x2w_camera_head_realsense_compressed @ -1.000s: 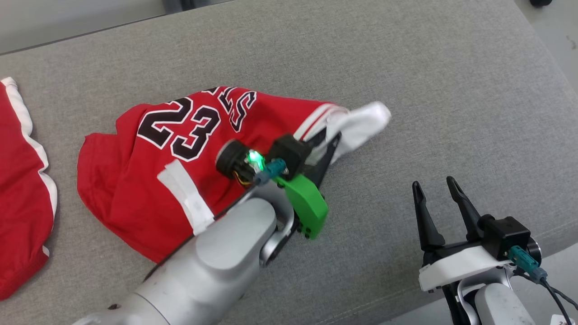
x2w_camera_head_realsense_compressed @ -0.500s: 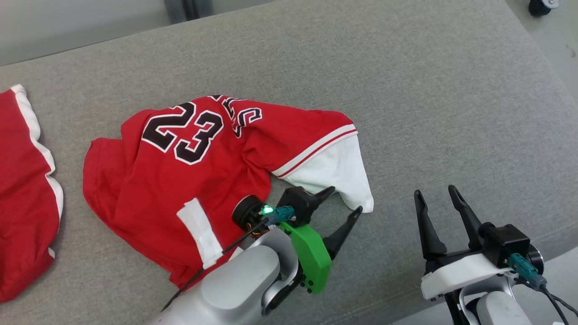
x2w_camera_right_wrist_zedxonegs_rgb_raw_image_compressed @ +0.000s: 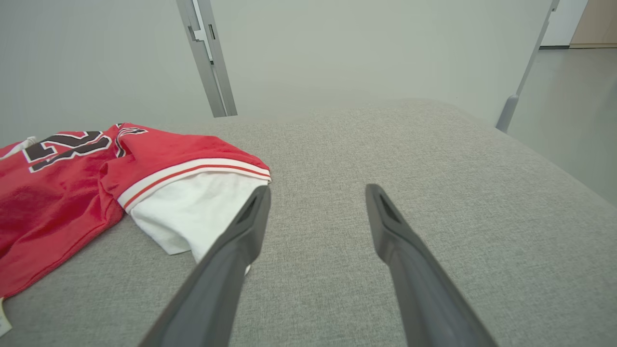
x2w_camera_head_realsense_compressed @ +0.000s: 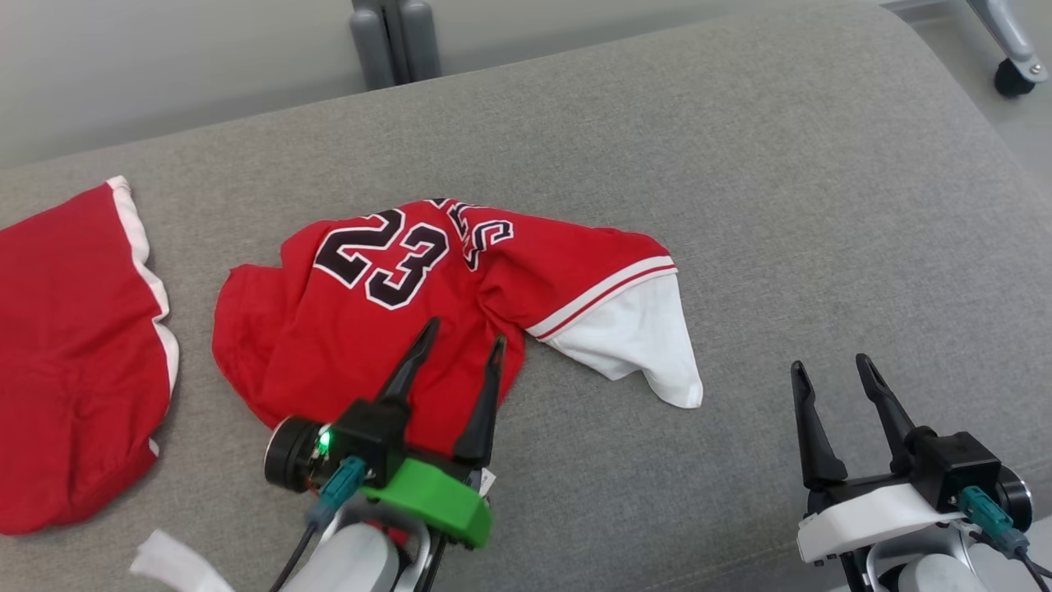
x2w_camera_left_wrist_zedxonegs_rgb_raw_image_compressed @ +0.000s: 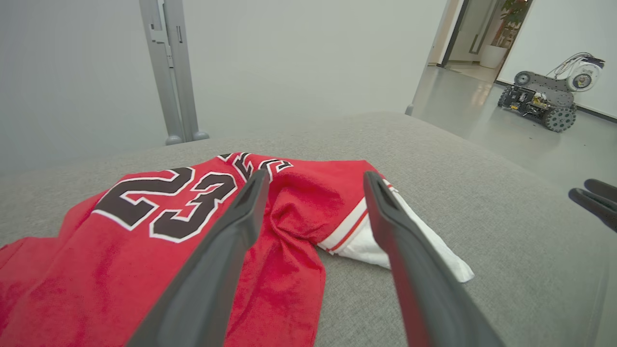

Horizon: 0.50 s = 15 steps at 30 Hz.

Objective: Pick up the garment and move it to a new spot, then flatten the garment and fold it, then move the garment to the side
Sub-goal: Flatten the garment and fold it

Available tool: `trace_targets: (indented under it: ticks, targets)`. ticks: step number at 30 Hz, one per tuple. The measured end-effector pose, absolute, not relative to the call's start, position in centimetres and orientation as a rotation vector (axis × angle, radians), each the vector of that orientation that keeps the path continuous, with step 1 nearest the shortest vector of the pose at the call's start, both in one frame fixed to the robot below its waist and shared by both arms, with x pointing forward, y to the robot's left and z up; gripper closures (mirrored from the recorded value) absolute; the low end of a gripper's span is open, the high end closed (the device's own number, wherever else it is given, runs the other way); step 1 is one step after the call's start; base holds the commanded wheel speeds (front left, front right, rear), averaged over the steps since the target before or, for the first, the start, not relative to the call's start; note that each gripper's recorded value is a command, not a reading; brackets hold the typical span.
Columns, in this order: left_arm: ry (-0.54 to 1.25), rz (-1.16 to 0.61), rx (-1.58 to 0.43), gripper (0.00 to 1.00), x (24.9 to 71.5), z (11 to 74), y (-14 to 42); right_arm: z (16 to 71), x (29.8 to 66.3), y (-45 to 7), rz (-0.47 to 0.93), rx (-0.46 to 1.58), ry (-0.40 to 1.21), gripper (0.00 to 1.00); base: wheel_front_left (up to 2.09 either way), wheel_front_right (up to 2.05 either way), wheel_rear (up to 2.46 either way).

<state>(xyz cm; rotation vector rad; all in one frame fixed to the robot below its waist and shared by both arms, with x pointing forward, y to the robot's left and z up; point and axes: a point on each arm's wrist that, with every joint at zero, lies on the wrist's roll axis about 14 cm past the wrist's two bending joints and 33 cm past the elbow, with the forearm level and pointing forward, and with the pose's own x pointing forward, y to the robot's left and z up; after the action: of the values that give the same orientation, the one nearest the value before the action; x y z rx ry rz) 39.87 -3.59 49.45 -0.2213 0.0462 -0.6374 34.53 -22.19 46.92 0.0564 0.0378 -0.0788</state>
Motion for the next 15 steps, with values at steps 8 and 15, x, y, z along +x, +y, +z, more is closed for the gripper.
trace_targets:
  ticks: [8,15]
  targets:
    - [0.064,-0.387,-0.209,0.00,37.5,47.8,4.0,48.1,35.0,-20.7,-0.020,0.020,0.000,0.00,0.00,0.00,0.00]
    - [0.059,-0.212,-0.188,0.00,35.3,47.2,9.5,48.0,34.5,-19.2,0.043,-0.008,0.005,0.00,0.00,0.00,0.00]
